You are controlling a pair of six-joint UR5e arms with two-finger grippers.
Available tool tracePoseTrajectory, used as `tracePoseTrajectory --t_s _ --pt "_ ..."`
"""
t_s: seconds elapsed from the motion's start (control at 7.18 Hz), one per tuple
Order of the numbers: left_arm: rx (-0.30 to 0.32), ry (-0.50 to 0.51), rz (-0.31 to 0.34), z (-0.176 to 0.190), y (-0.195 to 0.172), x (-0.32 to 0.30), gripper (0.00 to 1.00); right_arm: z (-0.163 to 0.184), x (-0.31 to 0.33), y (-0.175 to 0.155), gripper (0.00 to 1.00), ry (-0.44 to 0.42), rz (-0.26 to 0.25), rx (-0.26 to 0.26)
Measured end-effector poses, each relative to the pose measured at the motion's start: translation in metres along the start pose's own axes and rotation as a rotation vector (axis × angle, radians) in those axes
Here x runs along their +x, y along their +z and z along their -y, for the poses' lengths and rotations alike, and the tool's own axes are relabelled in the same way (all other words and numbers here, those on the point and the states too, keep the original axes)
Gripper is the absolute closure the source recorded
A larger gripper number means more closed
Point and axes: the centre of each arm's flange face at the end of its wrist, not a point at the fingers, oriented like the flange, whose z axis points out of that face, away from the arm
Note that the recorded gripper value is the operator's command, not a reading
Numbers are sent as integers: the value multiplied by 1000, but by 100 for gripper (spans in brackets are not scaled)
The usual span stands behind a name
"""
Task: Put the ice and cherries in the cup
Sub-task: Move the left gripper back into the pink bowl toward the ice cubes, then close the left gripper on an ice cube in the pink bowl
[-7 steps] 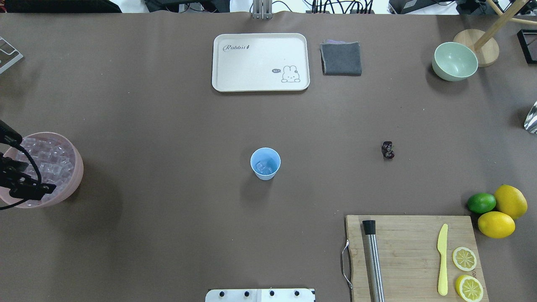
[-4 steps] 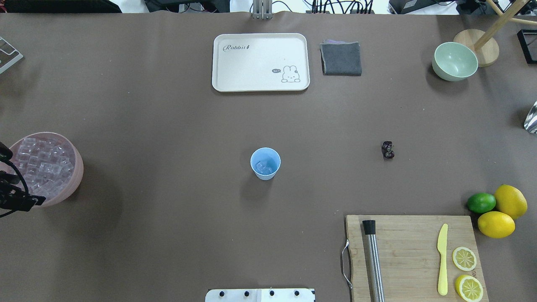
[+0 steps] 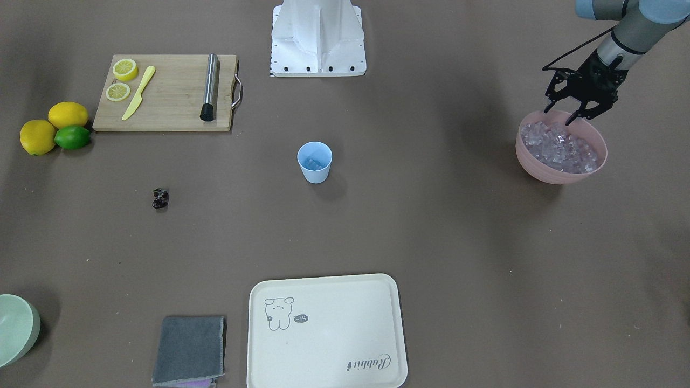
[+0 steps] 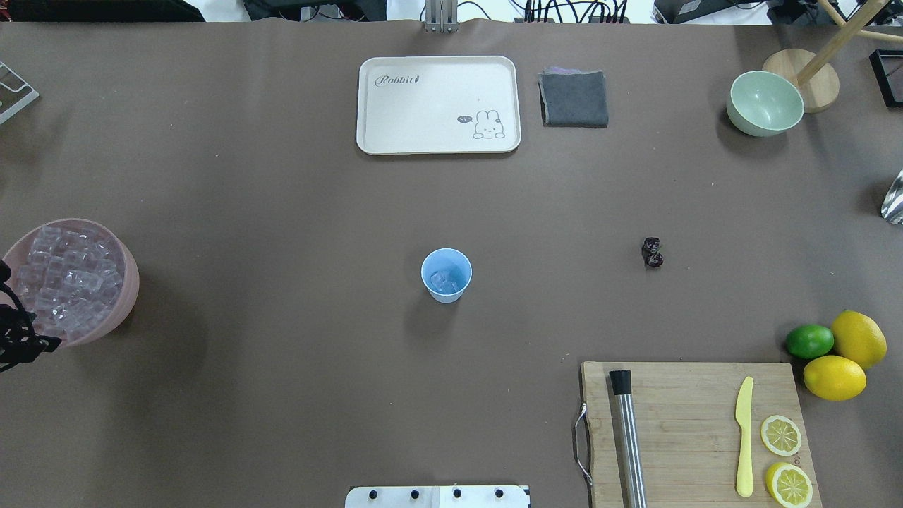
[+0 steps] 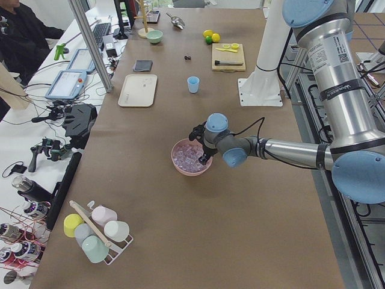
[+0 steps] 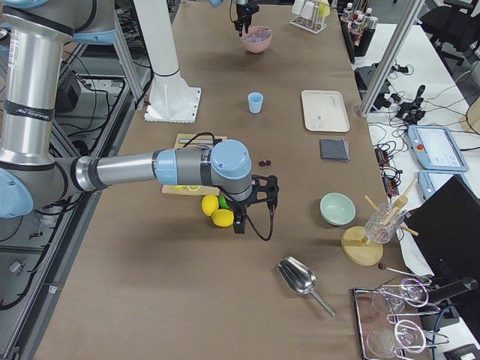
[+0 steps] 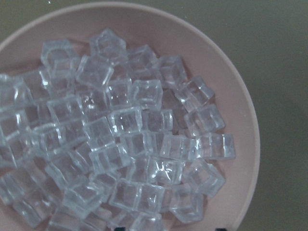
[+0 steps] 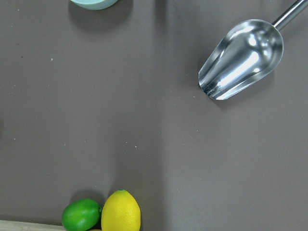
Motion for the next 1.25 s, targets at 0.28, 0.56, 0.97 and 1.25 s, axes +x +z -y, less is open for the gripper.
tracePoseTrajectory --t_s 0.28,0.56,0.97,1.25 --pt "-3 4 -1 3 5 -2 42 0 0 0 0 -1 0 0" --pt "-3 -2 -30 6 2 -1 42 0 -1 -1 0 -2 0 2" --pt "14 -32 -37 16 -9 -11 42 -1 0 0 0 0 0 1" --pt "12 -34 -18 44 -12 -16 42 -1 0 0 0 1 0 -1"
